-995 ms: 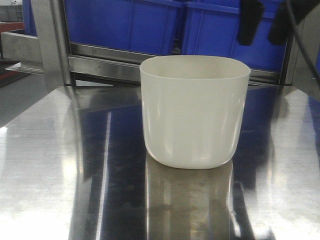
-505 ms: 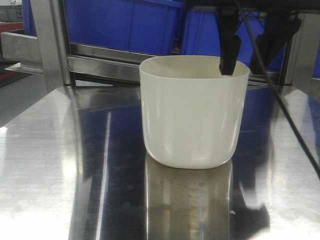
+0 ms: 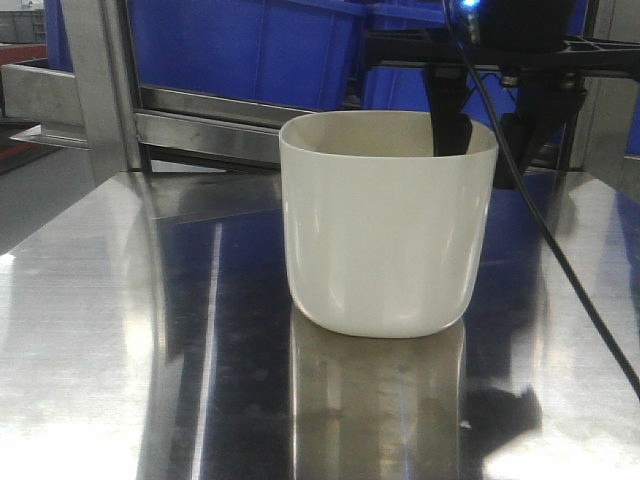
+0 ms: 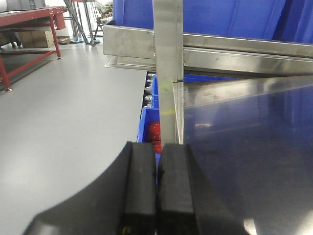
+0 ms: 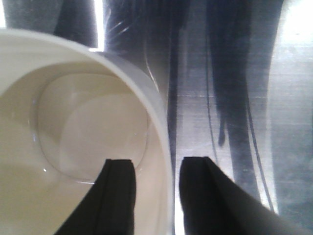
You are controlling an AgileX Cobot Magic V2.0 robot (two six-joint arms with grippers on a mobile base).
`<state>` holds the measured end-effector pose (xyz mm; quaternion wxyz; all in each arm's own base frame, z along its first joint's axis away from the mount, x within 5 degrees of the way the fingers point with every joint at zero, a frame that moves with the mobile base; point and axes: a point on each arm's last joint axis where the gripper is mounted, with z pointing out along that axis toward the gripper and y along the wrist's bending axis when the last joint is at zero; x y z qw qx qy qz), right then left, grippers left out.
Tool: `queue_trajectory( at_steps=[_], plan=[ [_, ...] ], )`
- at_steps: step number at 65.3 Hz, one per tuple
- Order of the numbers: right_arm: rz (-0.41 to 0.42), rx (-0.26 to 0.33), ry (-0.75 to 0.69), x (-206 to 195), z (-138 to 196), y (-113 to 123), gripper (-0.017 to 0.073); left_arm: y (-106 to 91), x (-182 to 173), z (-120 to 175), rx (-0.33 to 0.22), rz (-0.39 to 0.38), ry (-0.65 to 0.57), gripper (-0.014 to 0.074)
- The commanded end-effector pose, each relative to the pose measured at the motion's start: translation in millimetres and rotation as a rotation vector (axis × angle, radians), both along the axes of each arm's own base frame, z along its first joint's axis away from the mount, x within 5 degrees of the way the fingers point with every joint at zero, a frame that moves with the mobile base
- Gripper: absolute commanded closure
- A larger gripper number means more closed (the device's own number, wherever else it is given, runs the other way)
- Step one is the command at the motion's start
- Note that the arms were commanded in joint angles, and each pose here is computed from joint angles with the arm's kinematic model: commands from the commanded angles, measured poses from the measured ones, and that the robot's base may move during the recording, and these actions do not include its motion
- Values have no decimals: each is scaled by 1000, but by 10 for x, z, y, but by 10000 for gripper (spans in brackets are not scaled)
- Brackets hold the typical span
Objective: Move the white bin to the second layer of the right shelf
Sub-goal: 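Lower the right gripper onto the white bin's rim, then close the right gripper on the rim and lift the bin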
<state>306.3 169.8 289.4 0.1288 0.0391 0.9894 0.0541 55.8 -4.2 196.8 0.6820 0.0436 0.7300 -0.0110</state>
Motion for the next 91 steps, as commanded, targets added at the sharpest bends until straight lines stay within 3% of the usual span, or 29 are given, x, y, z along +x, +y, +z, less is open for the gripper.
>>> queue_trajectory(
  at_steps=[1, 20, 28, 44, 52, 66, 76, 85, 91],
  plan=[
    [-9, 39, -84, -11, 228, -55, 288, -3, 5, -38, -16, -4, -64, 509],
    [-9, 36, -87, -14, 236, -60, 473, -3, 5, -38, -16, -4, -64, 509],
    [-5, 44, -104, -41, 294, -75, 482, -3, 5, -38, -16, -4, -64, 509],
    [192, 81, -270, -144, 524, -259, 483, -3, 5, -38, -16, -4, -64, 509],
    [216, 101, -354, -219, 540, -504, 483, -3, 5, -38, -16, -4, -64, 509],
    [168, 46, -469, -453, 506, -1079, 483, -3, 5, -38, -16, -4, -64, 509],
    [63, -3, -539, -650, 469, -1452, 483, -3, 5, -38, -16, -4, -64, 509],
    [-6, -28, -607, -859, 461, -1620, 483, -3, 5, -38, -16, -4, -64, 509],
    [-6, -46, -660, -1007, 470, -1639, 483, -3, 5, -38, -16, -4, -64, 509]
  ],
)
